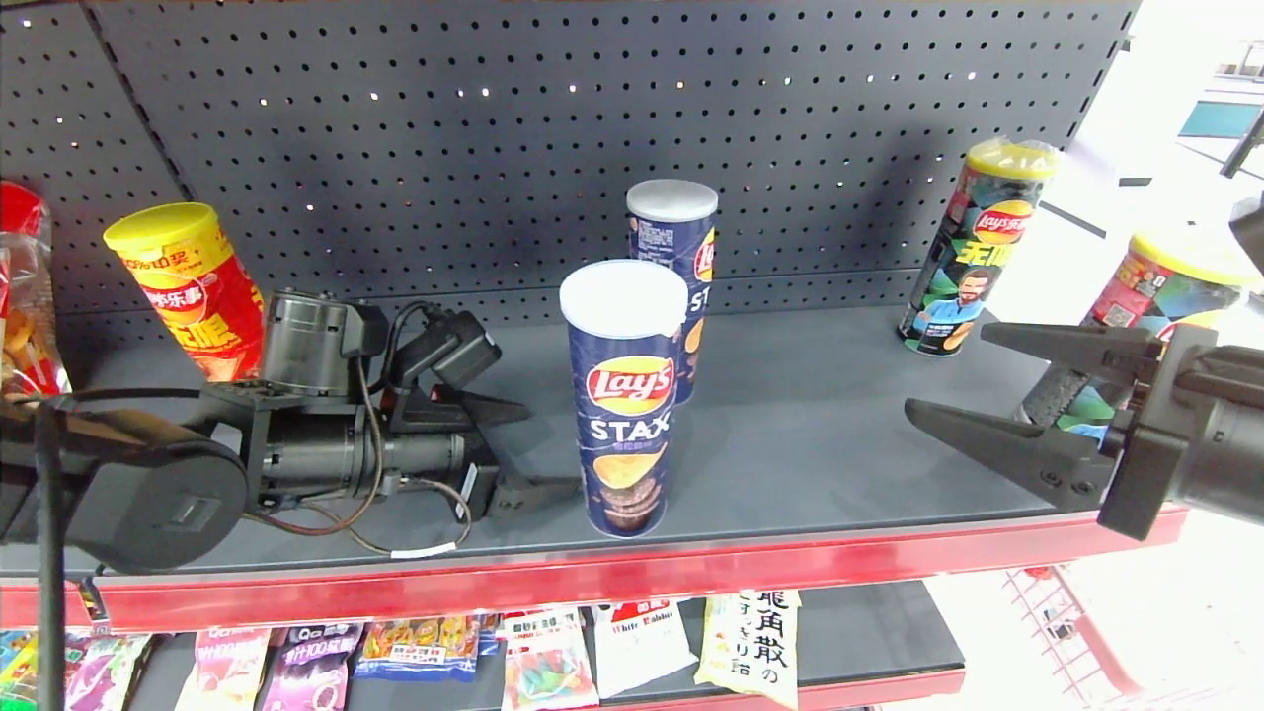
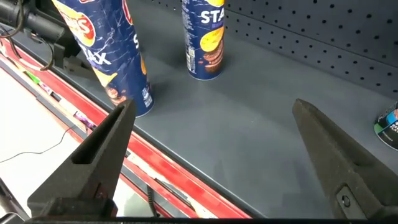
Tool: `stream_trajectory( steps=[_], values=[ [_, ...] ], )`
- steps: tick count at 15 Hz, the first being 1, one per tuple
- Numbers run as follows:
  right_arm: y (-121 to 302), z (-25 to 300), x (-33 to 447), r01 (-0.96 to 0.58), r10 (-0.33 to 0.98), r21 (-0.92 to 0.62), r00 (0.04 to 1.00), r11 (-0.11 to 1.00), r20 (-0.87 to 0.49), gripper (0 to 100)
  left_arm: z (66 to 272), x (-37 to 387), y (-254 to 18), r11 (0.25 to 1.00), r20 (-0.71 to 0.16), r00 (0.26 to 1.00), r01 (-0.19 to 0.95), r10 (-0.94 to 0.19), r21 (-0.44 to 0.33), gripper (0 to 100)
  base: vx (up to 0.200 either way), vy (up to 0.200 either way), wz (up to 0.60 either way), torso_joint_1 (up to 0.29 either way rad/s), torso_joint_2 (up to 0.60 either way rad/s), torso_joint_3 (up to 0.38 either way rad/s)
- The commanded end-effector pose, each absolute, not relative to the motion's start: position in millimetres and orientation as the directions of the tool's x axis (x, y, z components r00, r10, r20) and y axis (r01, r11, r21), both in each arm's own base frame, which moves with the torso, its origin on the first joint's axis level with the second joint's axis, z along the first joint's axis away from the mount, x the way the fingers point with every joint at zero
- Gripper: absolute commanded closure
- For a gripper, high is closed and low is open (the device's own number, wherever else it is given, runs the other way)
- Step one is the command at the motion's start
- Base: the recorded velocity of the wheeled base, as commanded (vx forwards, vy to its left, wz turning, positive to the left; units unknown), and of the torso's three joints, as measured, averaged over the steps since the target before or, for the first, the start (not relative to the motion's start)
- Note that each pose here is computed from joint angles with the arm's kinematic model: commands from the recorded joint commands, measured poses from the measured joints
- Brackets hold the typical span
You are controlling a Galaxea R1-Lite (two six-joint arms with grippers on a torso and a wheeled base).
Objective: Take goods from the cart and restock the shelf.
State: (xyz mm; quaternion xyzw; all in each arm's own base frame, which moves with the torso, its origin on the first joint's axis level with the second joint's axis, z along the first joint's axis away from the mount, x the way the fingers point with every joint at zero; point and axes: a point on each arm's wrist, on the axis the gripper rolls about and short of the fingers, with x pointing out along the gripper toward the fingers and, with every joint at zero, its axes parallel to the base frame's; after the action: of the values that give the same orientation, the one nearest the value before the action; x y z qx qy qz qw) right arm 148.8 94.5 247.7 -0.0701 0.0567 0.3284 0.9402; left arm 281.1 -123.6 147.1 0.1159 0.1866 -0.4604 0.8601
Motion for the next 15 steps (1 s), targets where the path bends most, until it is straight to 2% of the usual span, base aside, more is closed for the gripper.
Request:
stream_trajectory(
  steps=[1,15],
  values=[
    [95.3,246.7,150.0,-0.627,0.610,-0.094,0.777,0.774,-0.158,0,144.2,282.1,-127.2,0.541,-0.434,0.495,0.841,-0.752,0.022,0,0.000,0.000,0.00,0.000,0.00,0.000],
    [95.3,246.7,150.0,-0.627,0.610,-0.094,0.777,0.774,-0.158,0,140.4,288.4,-139.0,0.529,-0.442,0.484,0.848,-0.756,0.024,0,0.000,0.000,0.00,0.000,0.00,0.000]
  ],
)
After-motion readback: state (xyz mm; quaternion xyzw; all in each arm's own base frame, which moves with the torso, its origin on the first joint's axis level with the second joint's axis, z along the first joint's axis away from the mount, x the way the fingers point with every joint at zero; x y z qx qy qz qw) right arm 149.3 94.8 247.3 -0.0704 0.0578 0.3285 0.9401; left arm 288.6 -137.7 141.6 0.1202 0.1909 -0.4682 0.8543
